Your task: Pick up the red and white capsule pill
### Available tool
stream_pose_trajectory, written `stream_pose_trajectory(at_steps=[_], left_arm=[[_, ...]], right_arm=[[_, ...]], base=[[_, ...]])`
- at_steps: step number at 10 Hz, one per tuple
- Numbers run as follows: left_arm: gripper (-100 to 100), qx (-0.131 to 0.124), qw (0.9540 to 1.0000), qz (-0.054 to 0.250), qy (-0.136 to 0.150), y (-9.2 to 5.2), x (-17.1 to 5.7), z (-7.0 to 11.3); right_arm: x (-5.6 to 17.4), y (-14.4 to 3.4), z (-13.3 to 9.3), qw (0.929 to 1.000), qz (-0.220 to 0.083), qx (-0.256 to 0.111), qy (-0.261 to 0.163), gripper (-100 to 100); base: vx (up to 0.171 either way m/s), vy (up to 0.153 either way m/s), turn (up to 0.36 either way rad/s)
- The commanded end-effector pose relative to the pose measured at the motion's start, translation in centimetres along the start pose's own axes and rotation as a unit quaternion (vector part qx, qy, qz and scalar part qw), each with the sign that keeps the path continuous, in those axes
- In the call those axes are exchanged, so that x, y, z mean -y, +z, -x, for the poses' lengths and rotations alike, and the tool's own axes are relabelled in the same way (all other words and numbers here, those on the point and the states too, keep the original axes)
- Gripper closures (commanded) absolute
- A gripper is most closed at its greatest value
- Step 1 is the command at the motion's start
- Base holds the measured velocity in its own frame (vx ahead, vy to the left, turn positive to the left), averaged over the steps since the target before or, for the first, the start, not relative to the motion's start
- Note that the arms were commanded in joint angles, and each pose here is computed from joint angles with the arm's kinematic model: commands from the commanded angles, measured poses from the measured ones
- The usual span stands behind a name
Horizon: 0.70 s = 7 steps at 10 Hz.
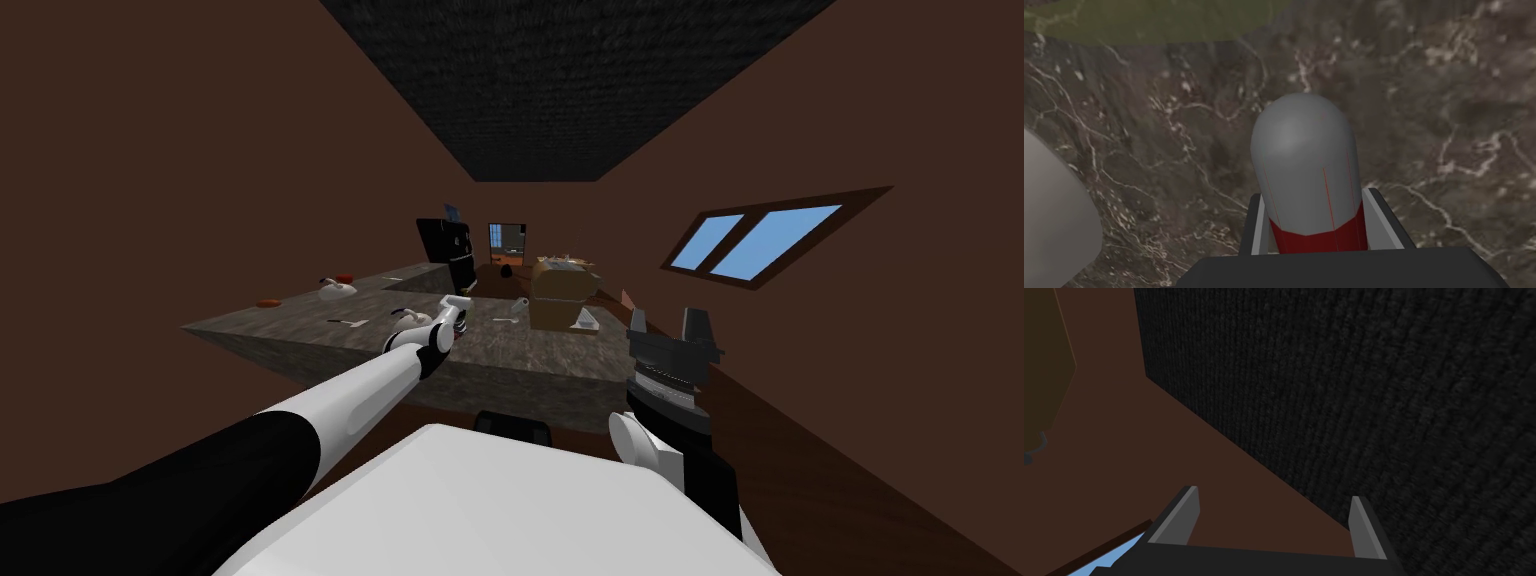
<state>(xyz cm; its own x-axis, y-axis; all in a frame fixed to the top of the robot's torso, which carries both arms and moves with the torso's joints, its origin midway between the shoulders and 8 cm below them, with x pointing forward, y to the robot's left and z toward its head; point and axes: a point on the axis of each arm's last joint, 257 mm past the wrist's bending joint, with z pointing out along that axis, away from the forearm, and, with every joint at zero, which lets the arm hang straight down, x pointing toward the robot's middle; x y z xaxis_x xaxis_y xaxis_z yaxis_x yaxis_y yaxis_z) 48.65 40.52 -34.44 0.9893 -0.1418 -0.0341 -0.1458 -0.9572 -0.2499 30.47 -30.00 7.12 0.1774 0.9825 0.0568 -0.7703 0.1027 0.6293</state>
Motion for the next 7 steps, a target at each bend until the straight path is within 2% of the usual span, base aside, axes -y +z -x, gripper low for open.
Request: stream_pose_trajectory(at_steps=[1,2,3,5,6,7], left_arm=[[100,0.000,1.0000,0.000,0.000,0.0,0.0,0.0],[0,0.000,1.0000,0.000,0.000,0.0,0.0,0.0],[100,0.000,1.0000,0.000,-0.002,-1.1,0.0,-0.4],[100,0.001,1.0000,0.000,-0.005,-2.1,0.1,-0.7],[100,0.000,1.0000,0.000,-0.004,-1.7,0.1,-0.7],[0,0.000,1.0000,0.000,-0.004,-1.8,0.1,-0.7]], right_arm=[[0.0,0.0,0.0,1.0000,0.000,0.000,0.000,0],[0.0,0.0,0.0,1.0000,0.000,0.000,0.000,0],[0.0,0.0,0.0,1.0000,0.000,0.000,0.000,0],[0.0,0.0,0.0,1.0000,0.000,0.000,0.000,0],[0.0,0.0,0.0,1.0000,0.000,0.000,0.000,0],[0.0,0.0,0.0,1.0000,0.000,0.000,0.000,0]], base=[[0.000,0.000,0.000],[0.000,0.000,0.000],[-0.010,0.016,-0.062],[-0.016,0.023,-0.065],[-0.005,0.007,-0.015],[0.000,0.000,0.000]])
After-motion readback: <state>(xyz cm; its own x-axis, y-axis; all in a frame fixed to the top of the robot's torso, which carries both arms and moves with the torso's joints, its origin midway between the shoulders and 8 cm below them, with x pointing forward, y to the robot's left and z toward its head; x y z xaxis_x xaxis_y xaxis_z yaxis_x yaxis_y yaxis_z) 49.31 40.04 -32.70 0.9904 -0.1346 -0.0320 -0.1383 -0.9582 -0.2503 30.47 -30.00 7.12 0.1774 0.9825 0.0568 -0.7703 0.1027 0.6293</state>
